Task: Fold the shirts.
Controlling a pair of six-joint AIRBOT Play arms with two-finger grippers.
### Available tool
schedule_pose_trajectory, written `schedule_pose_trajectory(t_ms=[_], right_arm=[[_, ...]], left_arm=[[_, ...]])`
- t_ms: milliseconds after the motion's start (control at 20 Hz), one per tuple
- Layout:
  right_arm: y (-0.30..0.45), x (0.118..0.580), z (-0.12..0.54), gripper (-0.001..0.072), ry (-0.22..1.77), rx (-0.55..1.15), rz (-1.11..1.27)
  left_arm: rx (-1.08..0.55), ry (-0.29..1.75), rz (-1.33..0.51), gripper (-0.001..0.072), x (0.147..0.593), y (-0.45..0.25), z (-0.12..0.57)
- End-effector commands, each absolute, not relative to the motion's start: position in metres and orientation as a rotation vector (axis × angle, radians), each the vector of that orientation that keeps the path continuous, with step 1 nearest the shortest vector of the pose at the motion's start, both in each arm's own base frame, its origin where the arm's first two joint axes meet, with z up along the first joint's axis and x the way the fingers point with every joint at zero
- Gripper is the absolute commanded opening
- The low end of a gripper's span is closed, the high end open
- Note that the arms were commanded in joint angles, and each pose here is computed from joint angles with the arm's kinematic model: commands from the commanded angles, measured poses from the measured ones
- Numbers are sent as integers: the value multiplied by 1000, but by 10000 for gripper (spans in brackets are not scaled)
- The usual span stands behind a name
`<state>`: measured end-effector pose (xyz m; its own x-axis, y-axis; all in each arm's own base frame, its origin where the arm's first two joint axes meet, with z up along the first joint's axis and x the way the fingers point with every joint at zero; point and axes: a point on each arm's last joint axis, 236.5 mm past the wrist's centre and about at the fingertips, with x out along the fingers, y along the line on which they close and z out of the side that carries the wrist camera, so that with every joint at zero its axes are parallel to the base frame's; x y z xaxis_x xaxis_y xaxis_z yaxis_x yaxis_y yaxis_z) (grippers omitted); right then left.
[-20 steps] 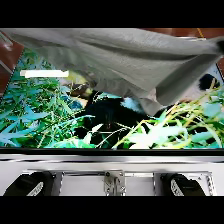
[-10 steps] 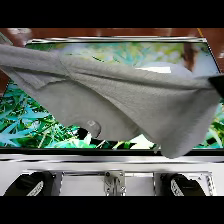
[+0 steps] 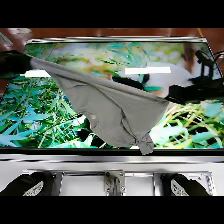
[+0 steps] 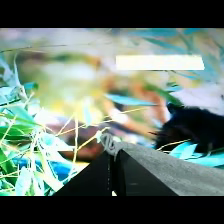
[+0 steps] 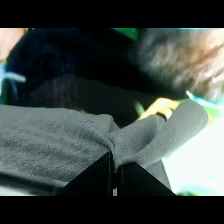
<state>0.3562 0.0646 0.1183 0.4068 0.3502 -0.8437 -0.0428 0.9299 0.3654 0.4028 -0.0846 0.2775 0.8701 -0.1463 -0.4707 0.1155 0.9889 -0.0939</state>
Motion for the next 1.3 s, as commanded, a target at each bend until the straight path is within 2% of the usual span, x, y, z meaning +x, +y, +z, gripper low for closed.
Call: schedule_pose_trajectory(t_ms=[0,150,350,400,450,500,550,650,750,800,850,950,1000,1250], right_arm=[[60,446,70,55,968,480,170],[70,482,32,55,954,642,150],[89,480,-14,61,1062,642,172],[88,482,-12,80,1045,633,174],[83,484,-6,266,1029,627,174],[82,484,-5,315,1028,625,176],[66,476,21,644,1021,530,242],[27,450,44,643,1076,377,249],[-42,408,46,643,1193,218,112],[-69,385,42,643,1265,213,44],[-86,372,39,643,1280,317,-13],[-85,366,30,643,1255,525,16],[-82,361,23,643,1256,577,40],[-67,351,-5,643,1298,603,52]], left_arm=[[-82,627,-135,35,461,-104,199],[-176,818,-146,35,482,-128,115],[-342,1062,-194,38,477,-170,28],[-393,1105,-211,130,473,-181,19],[-417,1136,-217,427,468,-184,15],[-417,1141,-216,482,467,-183,14],[-386,1220,-197,698,453,-167,15],[-326,1342,-205,697,428,-139,23],[-281,1446,-222,679,396,-117,30],[-255,1483,-242,679,381,-112,32],[-243,1507,-258,679,366,-113,31],[-273,1566,-308,681,333,-133,17],[-301,1596,-341,682,314,-150,4],[-474,1663,-444,682,246,-239,-65]])
